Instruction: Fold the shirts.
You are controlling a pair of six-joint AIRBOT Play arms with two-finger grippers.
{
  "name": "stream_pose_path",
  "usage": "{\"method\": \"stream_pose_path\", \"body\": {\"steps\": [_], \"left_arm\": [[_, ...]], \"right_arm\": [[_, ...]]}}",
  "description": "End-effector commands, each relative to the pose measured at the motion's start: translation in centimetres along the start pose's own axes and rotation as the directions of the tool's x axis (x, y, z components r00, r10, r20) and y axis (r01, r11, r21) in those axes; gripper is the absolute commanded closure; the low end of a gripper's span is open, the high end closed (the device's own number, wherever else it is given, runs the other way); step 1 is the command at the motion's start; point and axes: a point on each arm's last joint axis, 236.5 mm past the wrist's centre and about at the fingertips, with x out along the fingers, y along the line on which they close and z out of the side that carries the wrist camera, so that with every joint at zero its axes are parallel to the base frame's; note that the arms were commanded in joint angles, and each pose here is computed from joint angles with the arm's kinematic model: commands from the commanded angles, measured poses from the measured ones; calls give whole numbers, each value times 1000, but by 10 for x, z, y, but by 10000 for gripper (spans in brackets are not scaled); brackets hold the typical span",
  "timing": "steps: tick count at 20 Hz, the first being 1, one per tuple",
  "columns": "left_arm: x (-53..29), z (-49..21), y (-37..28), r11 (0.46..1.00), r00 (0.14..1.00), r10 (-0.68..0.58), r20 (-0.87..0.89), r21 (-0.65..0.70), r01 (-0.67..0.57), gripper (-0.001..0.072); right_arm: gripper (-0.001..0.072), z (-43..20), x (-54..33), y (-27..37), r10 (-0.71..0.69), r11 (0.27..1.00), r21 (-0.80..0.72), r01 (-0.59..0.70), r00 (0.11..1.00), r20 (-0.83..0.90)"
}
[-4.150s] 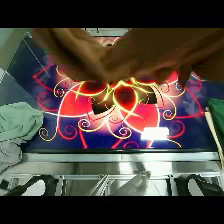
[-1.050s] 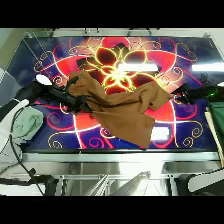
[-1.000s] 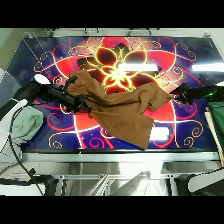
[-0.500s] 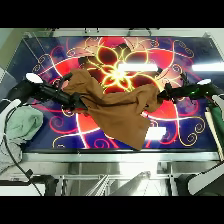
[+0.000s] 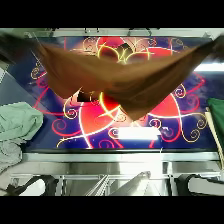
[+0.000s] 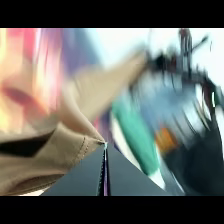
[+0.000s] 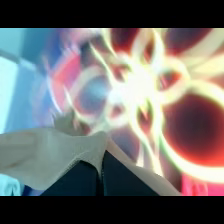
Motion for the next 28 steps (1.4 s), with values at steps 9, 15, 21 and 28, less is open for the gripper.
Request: {"method": "stream_pose_path", "body": {"steps": [9,15,21,28], "left_arm": [[-93,54,-185,818,907,152,393,465,-338,686],[-26,3,-13,974,983,179,31,138,-181,686],[74,-106,222,922,897,336,-287,-94,-375,687],[53,-120,337,865,869,251,-426,-303,-399,5]], "right_arm": [[695,20,-218,322,222,607,-694,387,756,616],[695,9,-60,151,78,859,-510,53,970,232],[695,-40,115,-72,-181,963,-202,180,983,16],[198,-81,109,-165,-200,970,111,216,970,-137]]}}
